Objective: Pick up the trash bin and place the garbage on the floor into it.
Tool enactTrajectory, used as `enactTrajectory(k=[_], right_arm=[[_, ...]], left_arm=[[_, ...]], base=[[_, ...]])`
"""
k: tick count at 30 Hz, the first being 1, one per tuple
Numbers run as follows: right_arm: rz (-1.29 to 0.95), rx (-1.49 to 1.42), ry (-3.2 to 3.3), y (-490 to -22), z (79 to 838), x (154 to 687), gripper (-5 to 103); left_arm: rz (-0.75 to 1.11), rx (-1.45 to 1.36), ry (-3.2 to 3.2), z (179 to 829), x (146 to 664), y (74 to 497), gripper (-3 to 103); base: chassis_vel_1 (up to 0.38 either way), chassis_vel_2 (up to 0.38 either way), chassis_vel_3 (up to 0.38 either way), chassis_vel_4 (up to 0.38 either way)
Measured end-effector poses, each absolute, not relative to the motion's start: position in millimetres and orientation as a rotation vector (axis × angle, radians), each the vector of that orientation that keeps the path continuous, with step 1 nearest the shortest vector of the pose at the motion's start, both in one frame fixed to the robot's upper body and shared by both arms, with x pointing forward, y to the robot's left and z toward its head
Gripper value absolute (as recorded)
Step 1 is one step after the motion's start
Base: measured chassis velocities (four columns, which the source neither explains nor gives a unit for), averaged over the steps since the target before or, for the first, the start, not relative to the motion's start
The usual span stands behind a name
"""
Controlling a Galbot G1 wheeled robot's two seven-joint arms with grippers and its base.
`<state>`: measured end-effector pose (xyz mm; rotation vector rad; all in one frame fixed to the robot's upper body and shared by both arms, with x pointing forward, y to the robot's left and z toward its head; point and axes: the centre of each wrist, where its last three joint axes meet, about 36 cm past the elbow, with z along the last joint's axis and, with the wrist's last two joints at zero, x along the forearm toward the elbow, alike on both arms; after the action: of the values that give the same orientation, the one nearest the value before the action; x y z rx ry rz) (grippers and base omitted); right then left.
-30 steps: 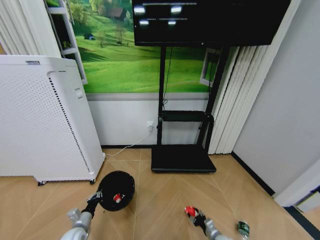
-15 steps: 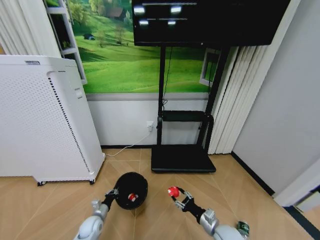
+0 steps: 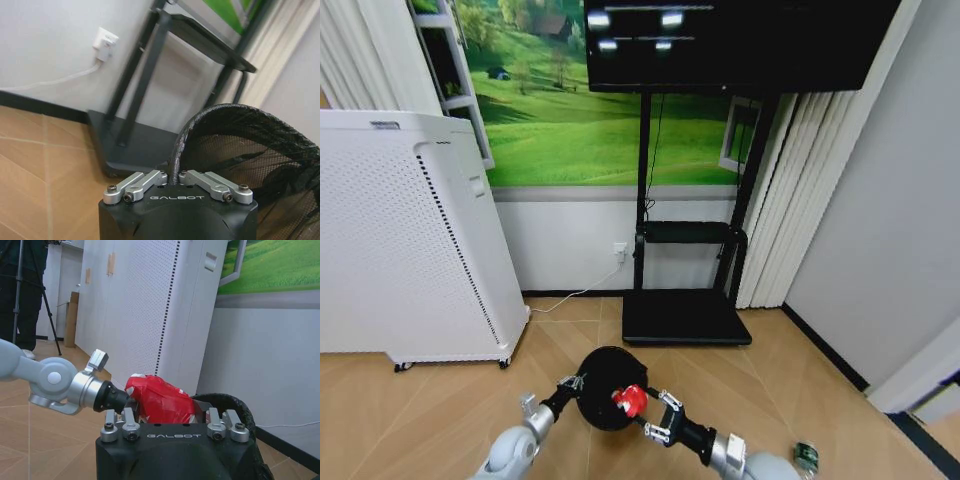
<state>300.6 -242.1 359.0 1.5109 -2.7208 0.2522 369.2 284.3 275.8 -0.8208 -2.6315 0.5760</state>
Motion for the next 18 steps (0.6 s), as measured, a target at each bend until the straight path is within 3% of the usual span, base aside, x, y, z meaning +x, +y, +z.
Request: enactTrajectory(k=[11, 16, 18], right_arm=[[0.303, 1.541, -2.705, -241, 352, 302, 56], [0.326, 1.566, -2.703, -246, 356, 301, 78], [0.329, 1.574, -2.702, -246, 357, 301, 78]], left_arm=[[0.671, -0.818, -2.585, 277, 342, 271, 4], [0.692, -0.801, -2.587, 276, 343, 265, 4], [0.693, -0.798, -2.586, 276, 344, 264, 4]], base=[[0.0, 0.0, 0.0, 0.0], [0.0, 0.0, 0.0, 0.0], [0.0, 0.0, 0.0, 0.0]])
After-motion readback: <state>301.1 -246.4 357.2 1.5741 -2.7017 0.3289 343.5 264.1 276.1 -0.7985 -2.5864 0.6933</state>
